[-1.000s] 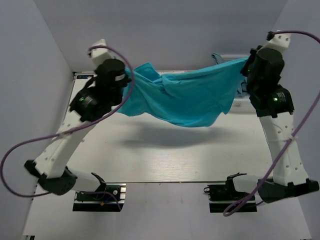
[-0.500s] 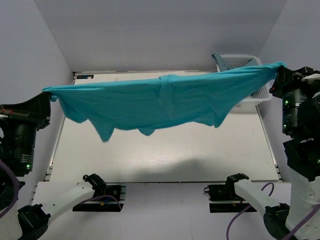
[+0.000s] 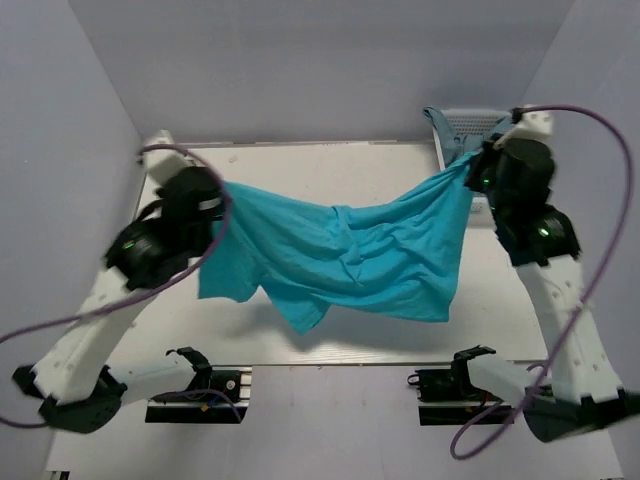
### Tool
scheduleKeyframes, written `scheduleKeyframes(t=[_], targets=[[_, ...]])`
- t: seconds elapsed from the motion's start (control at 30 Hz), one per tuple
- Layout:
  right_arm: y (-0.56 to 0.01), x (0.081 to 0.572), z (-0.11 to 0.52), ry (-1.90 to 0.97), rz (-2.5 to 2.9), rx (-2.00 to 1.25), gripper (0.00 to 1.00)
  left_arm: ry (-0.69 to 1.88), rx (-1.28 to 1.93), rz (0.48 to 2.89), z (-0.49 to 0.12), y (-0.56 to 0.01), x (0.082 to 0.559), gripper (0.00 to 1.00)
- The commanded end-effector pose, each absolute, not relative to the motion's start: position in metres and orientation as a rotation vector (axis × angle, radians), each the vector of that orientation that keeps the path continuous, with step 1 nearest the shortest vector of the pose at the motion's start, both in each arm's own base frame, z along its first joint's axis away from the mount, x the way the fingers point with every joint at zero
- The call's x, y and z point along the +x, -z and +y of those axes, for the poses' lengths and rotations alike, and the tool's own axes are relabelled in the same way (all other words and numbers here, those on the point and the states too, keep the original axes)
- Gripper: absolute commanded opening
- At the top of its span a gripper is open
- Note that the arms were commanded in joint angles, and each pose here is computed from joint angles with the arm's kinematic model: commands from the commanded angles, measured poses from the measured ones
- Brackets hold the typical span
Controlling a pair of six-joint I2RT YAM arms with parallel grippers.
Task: Fold and stack the t-shirts
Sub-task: Flatten out the tshirt
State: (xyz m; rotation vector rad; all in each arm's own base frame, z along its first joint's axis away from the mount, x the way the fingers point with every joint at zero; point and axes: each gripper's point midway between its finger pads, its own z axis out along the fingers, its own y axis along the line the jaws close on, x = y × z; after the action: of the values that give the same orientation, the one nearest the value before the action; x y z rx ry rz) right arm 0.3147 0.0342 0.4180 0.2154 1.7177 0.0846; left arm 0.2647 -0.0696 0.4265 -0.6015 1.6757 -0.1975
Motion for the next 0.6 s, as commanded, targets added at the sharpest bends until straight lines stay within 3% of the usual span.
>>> scheduleKeyframes(t=[0.0, 0.1, 0.27, 0.57], targets=[[-0.373, 0.353, 0.059, -0.161, 1.789, 0.190, 0.00, 0.015, -0.641, 1.785, -0.076, -0.358, 0.288, 0.00], [-0.304, 0.384, 0.065, -0.121, 1.898, 0.178, 0.00, -0.125, -0.680, 1.902, -0.079, -0.283, 0.313, 0.00], [-0.263, 0.423, 0.077, -0.095, 1.958, 0.135, 0.00, -0.238, -0.726, 2.003, -0.073, -0.217, 0.361, 0.00], [-0.250, 0.493, 0.075, 0.039, 1.968, 0.143, 0.00, -0.194, -0.671, 2.027, -0.066, -0.212, 0.467, 0.00]])
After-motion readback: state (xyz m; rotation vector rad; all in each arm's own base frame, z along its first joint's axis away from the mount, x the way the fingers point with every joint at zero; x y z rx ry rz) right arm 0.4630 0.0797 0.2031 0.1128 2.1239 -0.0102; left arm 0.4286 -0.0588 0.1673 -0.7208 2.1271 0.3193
